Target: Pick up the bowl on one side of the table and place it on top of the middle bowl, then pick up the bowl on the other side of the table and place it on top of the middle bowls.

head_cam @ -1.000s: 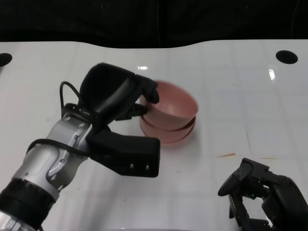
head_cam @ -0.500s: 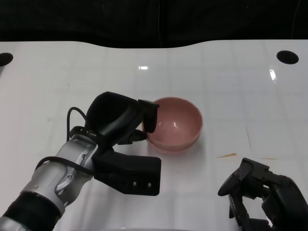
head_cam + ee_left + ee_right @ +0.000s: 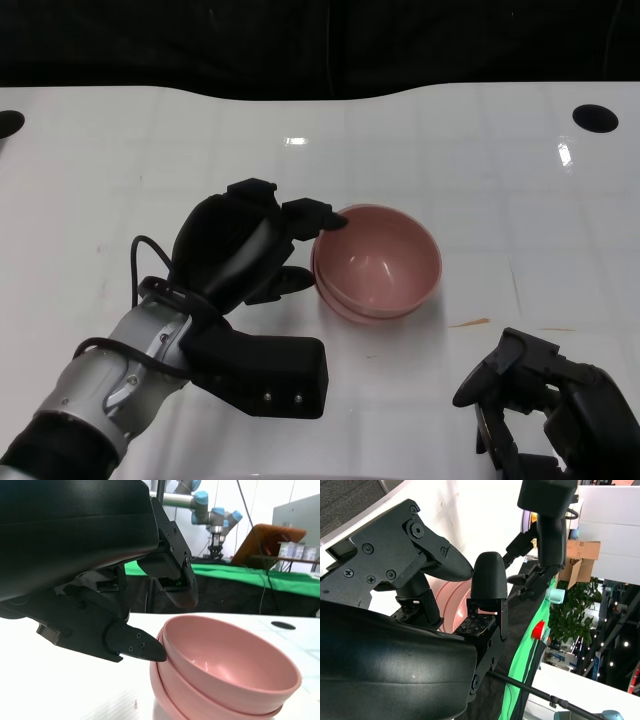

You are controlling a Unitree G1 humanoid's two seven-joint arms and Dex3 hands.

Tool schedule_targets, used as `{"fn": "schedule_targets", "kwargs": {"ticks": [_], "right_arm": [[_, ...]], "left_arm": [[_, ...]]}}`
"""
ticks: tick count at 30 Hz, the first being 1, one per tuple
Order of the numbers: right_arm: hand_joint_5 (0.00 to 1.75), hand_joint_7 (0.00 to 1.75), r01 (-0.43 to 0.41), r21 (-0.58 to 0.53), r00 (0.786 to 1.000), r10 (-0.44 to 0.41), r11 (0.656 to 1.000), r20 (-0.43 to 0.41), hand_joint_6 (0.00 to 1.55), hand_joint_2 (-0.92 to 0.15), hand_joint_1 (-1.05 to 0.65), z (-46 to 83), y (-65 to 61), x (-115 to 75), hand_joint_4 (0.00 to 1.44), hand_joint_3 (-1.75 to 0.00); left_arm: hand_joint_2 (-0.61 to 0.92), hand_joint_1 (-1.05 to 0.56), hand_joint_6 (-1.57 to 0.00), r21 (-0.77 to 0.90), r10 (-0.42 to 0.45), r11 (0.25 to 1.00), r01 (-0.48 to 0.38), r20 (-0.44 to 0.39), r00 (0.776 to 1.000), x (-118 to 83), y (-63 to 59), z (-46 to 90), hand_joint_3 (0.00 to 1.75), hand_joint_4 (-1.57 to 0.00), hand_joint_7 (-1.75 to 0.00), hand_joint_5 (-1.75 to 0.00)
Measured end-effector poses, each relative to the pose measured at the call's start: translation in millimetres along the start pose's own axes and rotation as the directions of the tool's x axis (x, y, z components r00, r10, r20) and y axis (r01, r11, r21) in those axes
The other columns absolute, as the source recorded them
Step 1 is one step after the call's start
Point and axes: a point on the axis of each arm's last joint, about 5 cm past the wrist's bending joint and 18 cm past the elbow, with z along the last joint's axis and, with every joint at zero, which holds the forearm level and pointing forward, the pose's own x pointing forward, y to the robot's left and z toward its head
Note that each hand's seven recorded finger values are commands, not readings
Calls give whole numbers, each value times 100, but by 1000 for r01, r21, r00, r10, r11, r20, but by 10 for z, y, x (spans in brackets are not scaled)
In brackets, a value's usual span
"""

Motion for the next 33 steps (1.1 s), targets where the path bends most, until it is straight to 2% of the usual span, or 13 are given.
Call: {"fn": "schedule_targets", "kwargs": {"ticks": [4,7,11,19,23,33], "right_arm": [[172,137,0,0,1000,0,1000,0,77,-46,-16,0,0,0,78,-128],[171,137,-1,0,1000,1,1000,0,77,-46,-17,0,-1,0,79,-128],[171,137,-1,-2,1000,1,1000,0,76,-47,-16,0,-1,0,78,-129],[171,137,-4,-1,1000,4,1000,0,76,-46,-16,0,-2,0,78,-128],[171,137,-4,1,1000,4,1000,0,76,-47,-16,0,-2,0,79,-128],[171,136,-5,2,1000,5,1000,0,77,-47,-16,0,-2,-1,78,-127]], "left_arm": [[92,-38,-58,1,2,1000,-2,-5,1000,-7,13,4,7,-36,-12,-89],[92,-39,-59,8,1,1000,-1,-11,1000,-2,39,15,7,-40,-7,-75],[92,-39,-58,22,-4,1000,5,-26,1000,11,72,26,5,-40,-5,-70],[91,-36,-57,67,-86,994,92,-87,993,-6,103,-29,1,-42,-1,-55],[92,-39,-56,78,-126,988,134,-96,987,-19,110,-49,1,-45,0,-41],[92,-41,-56,105,-168,978,180,-110,980,-41,88,-91,2,-46,0,-34]]}}
